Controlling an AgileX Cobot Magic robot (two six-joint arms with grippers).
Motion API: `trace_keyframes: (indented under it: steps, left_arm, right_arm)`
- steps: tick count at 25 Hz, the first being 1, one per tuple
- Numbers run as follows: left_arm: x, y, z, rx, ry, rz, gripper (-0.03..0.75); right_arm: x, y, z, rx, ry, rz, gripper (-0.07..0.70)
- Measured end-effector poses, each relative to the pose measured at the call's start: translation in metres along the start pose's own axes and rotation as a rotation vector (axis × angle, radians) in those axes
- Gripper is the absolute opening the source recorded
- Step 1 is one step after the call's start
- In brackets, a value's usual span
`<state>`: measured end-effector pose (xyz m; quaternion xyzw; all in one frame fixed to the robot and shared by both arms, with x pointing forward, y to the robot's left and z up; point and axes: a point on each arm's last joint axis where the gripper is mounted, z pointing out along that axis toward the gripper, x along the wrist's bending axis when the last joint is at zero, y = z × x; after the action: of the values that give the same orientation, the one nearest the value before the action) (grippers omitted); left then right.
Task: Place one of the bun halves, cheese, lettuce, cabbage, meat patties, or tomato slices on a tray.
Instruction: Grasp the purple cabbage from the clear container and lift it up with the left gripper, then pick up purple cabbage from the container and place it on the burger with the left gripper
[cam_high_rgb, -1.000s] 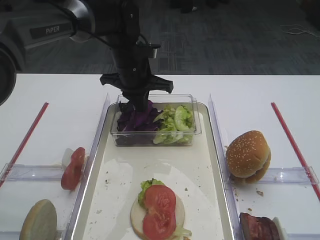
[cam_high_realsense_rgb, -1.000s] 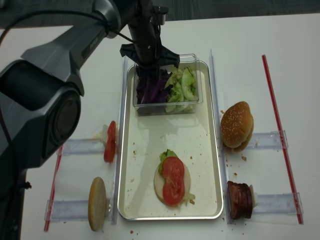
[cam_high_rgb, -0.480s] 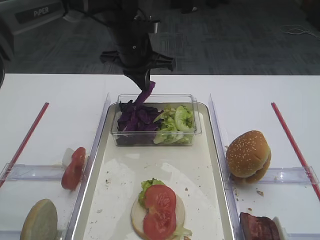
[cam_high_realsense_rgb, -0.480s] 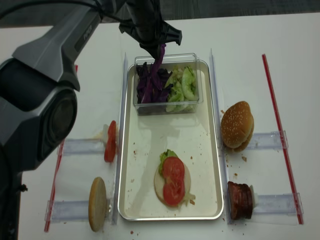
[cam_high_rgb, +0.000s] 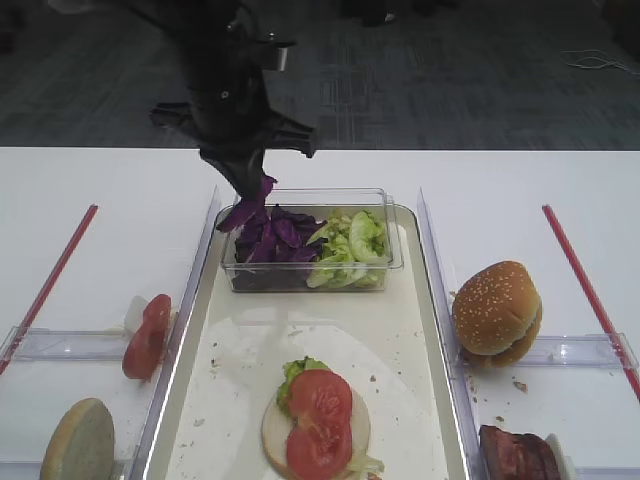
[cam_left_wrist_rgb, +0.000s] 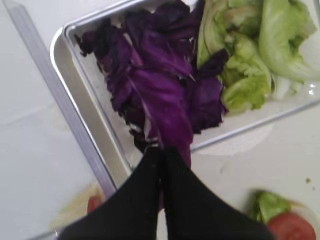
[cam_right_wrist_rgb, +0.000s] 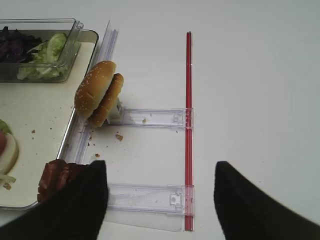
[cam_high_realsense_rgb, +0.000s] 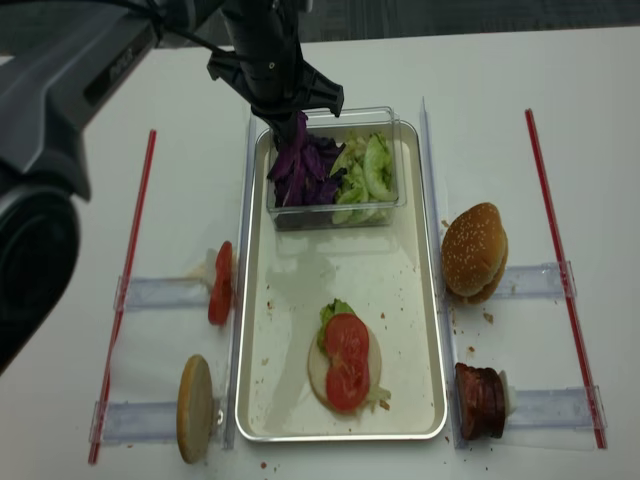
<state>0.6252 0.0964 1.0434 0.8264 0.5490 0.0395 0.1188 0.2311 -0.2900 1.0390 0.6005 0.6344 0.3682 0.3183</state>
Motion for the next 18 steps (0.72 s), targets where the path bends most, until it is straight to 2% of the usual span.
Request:
trace_keyframes:
  steps: [2, 6, 15, 18]
  left_arm:
    - [0.000, -0.015, -0.015, 0.002, 0.001, 0.003, -0.016]
    - [0.000, -0.045, -0.027, 0.025, -0.002, 0.003, -0.017]
    - [-0.005, -0.098, -0.032, 0.026, -0.052, -0.012, -0.017]
    - [-0.012, -0.112, -0.029, 0.040, -0.062, 0.007, -0.017]
  right_arm:
    - [0.000, 0.000, 0.000, 0.000, 0.000, 0.000, 0.468]
    - [0.000, 0.000, 0.000, 0.000, 0.000, 0.000, 0.468]
    - [0.000, 0.000, 0.000, 0.000, 0.000, 0.000, 0.468]
    - [0.000, 0.000, 0.000, 0.000, 0.000, 0.000, 0.468]
